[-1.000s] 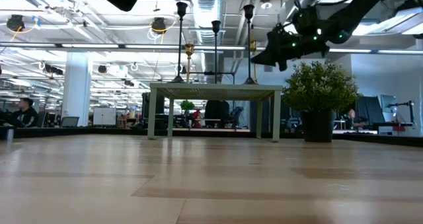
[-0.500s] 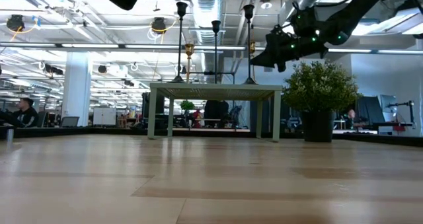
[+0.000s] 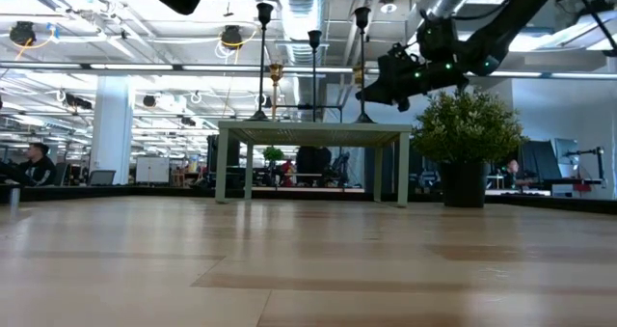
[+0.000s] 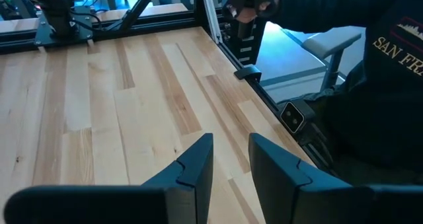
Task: Pick & Place candle stick holders
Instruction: Put the gold candle holder on the shelf
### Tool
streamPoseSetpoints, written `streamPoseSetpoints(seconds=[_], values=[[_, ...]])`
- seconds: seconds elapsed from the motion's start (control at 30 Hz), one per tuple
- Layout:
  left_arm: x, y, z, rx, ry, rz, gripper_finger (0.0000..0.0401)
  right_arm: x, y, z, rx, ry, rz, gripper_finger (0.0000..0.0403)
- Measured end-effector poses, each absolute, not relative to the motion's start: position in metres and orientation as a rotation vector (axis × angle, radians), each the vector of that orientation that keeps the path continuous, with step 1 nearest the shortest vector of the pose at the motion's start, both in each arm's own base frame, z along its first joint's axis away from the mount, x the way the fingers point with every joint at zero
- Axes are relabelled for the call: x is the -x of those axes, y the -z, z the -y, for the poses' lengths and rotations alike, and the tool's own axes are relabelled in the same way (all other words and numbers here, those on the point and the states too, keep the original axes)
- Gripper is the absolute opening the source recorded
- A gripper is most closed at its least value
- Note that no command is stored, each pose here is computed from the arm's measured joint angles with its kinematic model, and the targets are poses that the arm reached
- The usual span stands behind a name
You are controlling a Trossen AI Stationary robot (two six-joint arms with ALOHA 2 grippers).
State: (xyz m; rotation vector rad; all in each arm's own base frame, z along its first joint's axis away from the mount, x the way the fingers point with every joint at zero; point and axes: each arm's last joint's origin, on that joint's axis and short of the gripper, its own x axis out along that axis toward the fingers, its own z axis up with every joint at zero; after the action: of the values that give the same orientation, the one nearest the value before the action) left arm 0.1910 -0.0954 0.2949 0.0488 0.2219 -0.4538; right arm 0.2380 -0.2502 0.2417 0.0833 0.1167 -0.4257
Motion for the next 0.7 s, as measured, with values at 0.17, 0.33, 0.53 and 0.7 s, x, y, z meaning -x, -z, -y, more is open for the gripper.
streamPoseSetpoints(seconds=[0.17,0.33,0.53,0.7], values=[[-0.191,-0.2949,0.0954,-0.049,0.454,-0.222,0.0097,-0.2397,-0.2385,0.2521,-0.083,0.425,-0.115,0.0],[-0.191,-0.2949,0.0954,-0.049,0.454,-0.222,0.0097,-0.2371,-0.243,0.249,-0.073,0.422,-0.125,0.0],[-0.191,-0.2949,0.0954,-0.049,0.454,-0.222,0.0097,-0.2347,-0.2449,0.2463,-0.077,0.42,-0.15,0.0],[-0.191,-0.2949,0.0954,-0.049,0.454,-0.222,0.0097,-0.2358,-0.2443,0.2446,-0.079,0.406,-0.163,0.0015]])
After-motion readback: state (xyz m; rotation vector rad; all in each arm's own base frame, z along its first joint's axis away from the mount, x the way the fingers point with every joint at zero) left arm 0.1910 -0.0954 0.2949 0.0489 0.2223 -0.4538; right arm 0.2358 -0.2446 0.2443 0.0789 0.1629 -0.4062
